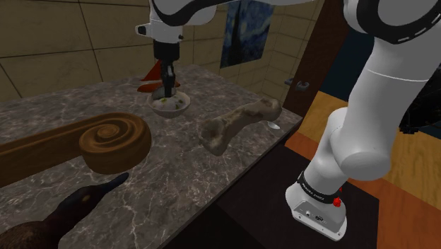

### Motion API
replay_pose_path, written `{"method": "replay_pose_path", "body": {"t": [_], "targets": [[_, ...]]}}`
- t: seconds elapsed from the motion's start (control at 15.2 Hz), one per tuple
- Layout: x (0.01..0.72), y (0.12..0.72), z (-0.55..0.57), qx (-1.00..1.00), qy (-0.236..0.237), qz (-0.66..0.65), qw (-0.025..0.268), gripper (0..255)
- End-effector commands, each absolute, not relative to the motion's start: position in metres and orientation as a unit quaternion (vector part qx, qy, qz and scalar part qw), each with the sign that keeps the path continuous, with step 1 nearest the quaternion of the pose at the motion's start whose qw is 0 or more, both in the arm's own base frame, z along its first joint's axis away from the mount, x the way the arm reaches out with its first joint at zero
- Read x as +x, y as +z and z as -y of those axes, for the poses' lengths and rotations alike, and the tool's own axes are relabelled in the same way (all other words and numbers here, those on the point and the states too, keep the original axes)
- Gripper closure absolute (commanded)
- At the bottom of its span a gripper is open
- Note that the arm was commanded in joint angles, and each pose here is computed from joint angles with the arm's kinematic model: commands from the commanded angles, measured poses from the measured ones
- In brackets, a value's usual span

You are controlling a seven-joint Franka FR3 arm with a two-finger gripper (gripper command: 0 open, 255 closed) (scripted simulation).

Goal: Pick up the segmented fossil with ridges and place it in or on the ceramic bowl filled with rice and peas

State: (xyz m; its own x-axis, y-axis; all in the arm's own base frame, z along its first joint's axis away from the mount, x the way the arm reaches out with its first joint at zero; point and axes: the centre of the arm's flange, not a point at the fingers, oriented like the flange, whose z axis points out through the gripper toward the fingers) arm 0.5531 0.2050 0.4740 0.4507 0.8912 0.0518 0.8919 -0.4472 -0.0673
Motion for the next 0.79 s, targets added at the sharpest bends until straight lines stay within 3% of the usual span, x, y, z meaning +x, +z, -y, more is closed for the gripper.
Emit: {"method": "replay_pose_path", "body": {"t": [0.0,0.73], "targets": [[0.572,0.475,-0.187,-0.850,-0.004,0.524,0.042,255],[0.660,0.462,-0.109,-0.850,-0.004,0.524,0.042,255]]}}
